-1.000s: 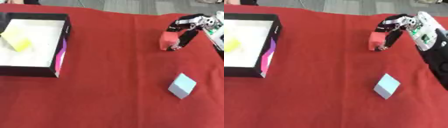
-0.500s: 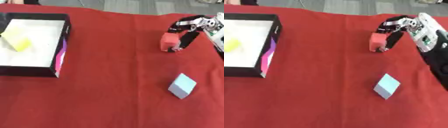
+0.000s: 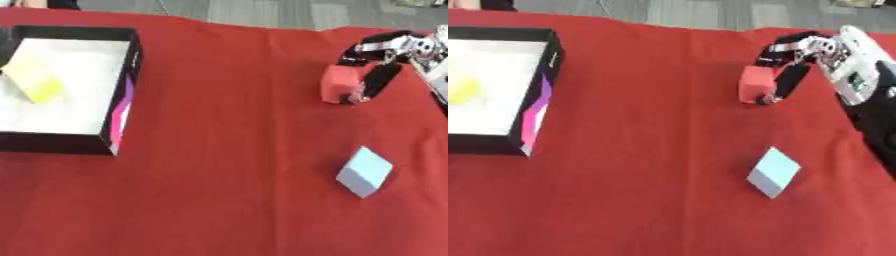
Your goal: Pick up the objects with one hand, pass them to the other hand, and then place them into the box on the other side of the table.
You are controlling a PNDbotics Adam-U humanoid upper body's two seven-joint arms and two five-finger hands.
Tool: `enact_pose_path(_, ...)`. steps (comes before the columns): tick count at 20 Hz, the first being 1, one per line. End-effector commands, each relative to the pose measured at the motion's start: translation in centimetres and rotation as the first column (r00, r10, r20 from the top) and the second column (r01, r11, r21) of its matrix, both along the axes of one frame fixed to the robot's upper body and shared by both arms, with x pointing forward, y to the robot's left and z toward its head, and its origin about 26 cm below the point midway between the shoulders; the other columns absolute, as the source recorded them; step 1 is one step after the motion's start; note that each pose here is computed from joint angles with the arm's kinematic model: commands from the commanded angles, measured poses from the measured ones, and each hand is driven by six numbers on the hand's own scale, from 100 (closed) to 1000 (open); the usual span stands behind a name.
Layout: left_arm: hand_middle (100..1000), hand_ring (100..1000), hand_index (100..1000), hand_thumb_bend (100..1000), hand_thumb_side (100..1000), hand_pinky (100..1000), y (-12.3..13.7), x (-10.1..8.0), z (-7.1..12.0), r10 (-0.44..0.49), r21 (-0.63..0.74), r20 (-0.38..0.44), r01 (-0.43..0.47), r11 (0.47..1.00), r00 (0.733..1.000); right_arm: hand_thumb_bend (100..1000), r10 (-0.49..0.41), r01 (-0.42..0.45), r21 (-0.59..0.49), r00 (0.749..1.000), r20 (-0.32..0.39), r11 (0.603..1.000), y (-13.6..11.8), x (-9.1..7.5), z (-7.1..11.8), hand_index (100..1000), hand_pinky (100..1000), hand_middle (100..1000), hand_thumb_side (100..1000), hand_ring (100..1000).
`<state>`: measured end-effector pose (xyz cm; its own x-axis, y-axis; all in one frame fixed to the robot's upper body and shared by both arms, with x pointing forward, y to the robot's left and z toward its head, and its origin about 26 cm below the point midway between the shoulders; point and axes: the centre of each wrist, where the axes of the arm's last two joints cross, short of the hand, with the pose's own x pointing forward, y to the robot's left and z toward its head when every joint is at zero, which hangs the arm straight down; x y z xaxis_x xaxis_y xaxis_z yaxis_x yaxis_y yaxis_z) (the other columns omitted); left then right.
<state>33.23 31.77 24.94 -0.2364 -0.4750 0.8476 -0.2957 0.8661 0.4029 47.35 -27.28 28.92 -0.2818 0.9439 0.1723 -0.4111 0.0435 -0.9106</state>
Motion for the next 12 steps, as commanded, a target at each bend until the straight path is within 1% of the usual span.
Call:
enact_pose_path(1, 663, 757, 698, 100, 886, 823, 0.09, -0.25, 0.75, -0.001, 0.018, 0.020, 0.001, 1.000, 1.000, 413, -0.032, 0.033, -0.019, 0.999, 0.031, 0.999, -1.24, -0.34, 1.30, 700, 954, 619, 100, 840)
enact_pose_path(3, 663, 757, 698, 100, 885, 824, 0.10, -0.24, 0.74, -0.001, 0.018, 0.020, 0.000, 1.000, 1.000, 391, -0.040, 0.041, -0.014, 0.998, 0.038, 0.999, -1.28, -0.32, 1.28, 674, 945, 596, 100, 827)
enact_pose_path(5, 663, 758, 698, 100, 884, 824, 0.09, -0.25, 0.75, -0.001, 0.018, 0.021, 0.001, 1.000, 1.000, 322, -0.046, 0.046, -0.007, 0.998, 0.047, 0.999, -1.24, -0.32, 1.26, 642, 934, 566, 100, 802)
enact_pose_path(6, 663, 758, 698, 100, 884, 824, 0.10, -0.25, 0.73, -0.001, 0.019, 0.021, 0.000, 1.000, 1.000, 265, -0.048, 0.048, -0.003, 0.998, 0.052, 0.999, -1.23, -0.32, 1.26, 617, 926, 546, 100, 781)
enact_pose_path(7, 663, 758, 698, 100, 884, 824, 0.11, -0.26, 0.70, 0.000, 0.019, 0.020, 0.000, 1.000, 1.000, 265, -0.051, 0.052, 0.001, 0.997, 0.058, 0.999, -1.21, -0.34, 1.28, 617, 926, 546, 100, 781)
enact_pose_path(8, 663, 758, 698, 100, 884, 824, 0.13, -0.26, 0.67, 0.001, 0.019, 0.019, -0.001, 1.000, 1.000, 217, -0.056, 0.055, 0.007, 0.996, 0.066, 0.998, -1.19, -0.35, 1.32, 600, 918, 531, 100, 766)
enact_pose_path(10, 663, 758, 698, 100, 883, 825, 0.19, -0.27, 0.58, 0.003, 0.019, 0.017, -0.004, 1.000, 1.000, 174, -0.063, 0.061, 0.026, 0.995, 0.082, 0.998, -1.11, -0.42, 1.45, 579, 909, 515, 100, 751)
enact_pose_path(11, 664, 758, 698, 100, 882, 825, 0.23, -0.28, 0.55, 0.005, 0.019, 0.016, -0.005, 1.000, 1.000, 111, -0.066, 0.063, 0.036, 0.994, 0.090, 0.997, -1.08, -0.48, 1.57, 565, 903, 507, 100, 742)
enact_pose_path(12, 664, 758, 698, 100, 880, 825, 0.26, -0.29, 0.53, 0.006, 0.020, 0.015, -0.006, 1.000, 1.000, 143, -0.070, 0.065, 0.045, 0.992, 0.102, 0.997, -1.03, -0.57, 1.73, 561, 901, 501, 100, 738)
